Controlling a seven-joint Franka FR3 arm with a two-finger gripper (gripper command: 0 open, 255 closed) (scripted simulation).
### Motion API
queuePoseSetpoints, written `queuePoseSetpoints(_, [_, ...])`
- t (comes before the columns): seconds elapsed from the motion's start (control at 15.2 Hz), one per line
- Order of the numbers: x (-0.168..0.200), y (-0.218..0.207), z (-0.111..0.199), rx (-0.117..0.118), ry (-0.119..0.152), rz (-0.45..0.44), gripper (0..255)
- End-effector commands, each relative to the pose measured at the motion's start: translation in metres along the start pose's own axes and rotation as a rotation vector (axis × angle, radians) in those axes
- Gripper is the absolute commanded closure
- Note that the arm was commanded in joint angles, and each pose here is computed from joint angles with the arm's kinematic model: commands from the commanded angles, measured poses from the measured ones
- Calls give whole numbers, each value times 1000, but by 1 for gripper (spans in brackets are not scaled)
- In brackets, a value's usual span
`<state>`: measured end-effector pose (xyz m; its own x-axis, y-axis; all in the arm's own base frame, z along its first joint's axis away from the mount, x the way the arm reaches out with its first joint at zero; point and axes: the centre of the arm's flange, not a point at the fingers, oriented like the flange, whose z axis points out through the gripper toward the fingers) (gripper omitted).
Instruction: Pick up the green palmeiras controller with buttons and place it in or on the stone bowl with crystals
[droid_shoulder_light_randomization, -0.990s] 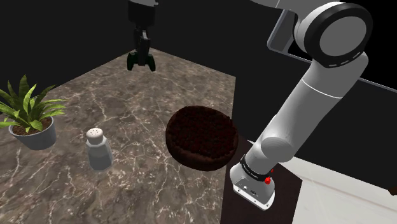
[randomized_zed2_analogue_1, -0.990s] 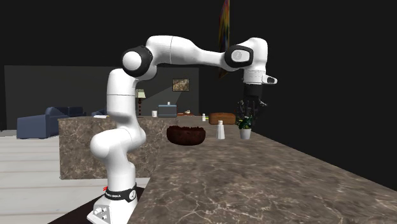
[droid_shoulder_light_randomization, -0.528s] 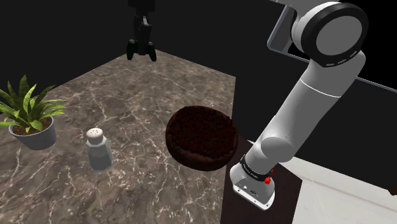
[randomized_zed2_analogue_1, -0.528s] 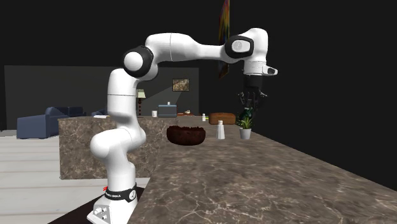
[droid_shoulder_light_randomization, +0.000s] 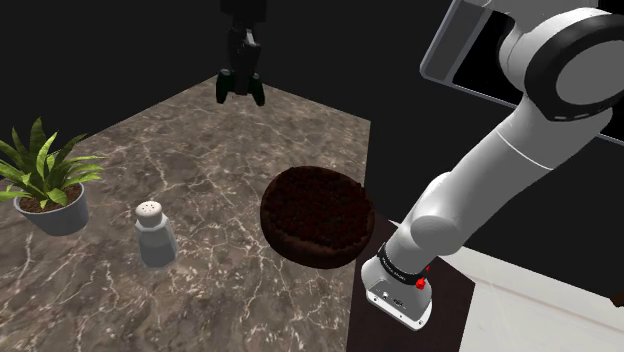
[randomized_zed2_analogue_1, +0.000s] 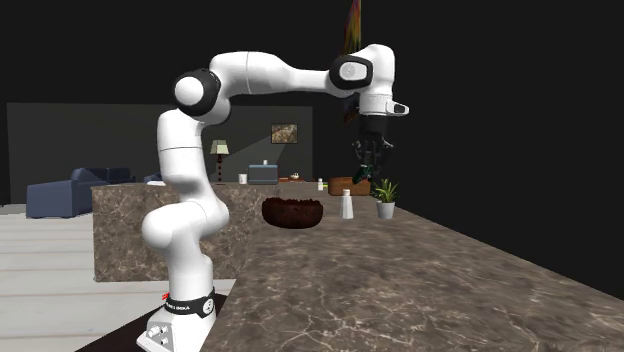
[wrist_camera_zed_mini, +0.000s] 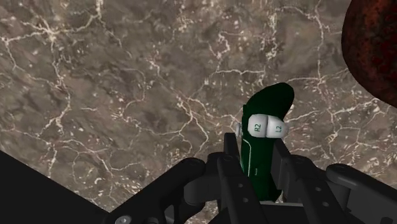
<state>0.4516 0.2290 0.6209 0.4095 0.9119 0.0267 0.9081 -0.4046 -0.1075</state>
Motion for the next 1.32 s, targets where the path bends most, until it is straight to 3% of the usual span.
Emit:
queuePoseSetpoints(0.0, [-13, -22, 4, 0, 0, 1, 255])
queuePoseSetpoints(1.06, [-90, -218, 25, 0, 0, 1, 255])
queuePoseSetpoints(1.25, [-94, -226, 36, 0, 0, 1, 255])
